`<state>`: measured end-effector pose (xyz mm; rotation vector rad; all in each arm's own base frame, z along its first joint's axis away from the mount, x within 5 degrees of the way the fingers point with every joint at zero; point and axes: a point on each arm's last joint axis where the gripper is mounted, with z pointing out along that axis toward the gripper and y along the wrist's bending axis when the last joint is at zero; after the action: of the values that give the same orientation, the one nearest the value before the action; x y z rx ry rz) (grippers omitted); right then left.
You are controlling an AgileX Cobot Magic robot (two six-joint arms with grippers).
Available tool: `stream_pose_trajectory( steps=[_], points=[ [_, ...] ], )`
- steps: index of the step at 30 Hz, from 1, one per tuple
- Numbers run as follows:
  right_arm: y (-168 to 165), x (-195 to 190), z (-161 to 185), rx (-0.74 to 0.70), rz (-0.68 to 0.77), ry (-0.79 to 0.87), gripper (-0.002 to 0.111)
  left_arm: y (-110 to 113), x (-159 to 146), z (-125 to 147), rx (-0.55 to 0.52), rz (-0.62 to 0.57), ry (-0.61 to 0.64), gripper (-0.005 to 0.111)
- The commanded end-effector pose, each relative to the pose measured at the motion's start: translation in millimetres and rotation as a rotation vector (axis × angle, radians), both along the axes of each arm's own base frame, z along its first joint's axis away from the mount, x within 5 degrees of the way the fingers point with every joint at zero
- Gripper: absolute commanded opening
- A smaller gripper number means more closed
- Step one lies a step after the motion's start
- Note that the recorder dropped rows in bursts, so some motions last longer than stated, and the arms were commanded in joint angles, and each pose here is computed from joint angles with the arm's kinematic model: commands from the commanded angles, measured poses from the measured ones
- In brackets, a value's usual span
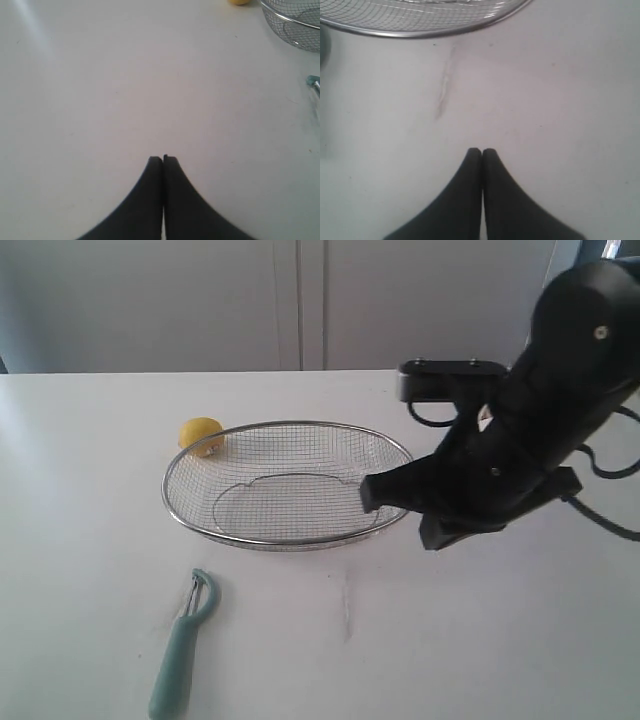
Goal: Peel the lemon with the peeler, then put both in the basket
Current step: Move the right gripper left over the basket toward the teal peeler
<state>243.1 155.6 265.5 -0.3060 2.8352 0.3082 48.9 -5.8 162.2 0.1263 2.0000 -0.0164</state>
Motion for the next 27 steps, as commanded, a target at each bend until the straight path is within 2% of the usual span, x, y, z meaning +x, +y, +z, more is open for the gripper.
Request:
stream_pose_trajectory(
  steps=[1,7,18,27],
  points=[
    [29.8,-0.9,-2.4,-0.026,0.024,-0.009,0.000,-0.2,0.0,-1.7,-0.006,0.000,0.000,0.000],
    [75.9,-4.0,-18.0,-0.055,0.082,0.003,0.000,-0.2,0.0,-1.7,-0.006,0.000,0.000,0.000],
    [169.4,-15.1,-56.6,-0.074,0.272,0.015,0.000,-0.2,0.0,-1.7,-0.006,0.000,0.000,0.000],
    [209.4,-17.2,-61.8,-0.013,0.322,-0.025,0.000,-0.2,0.0,-1.7,-0.006,0.000,0.000,0.000]
  ],
)
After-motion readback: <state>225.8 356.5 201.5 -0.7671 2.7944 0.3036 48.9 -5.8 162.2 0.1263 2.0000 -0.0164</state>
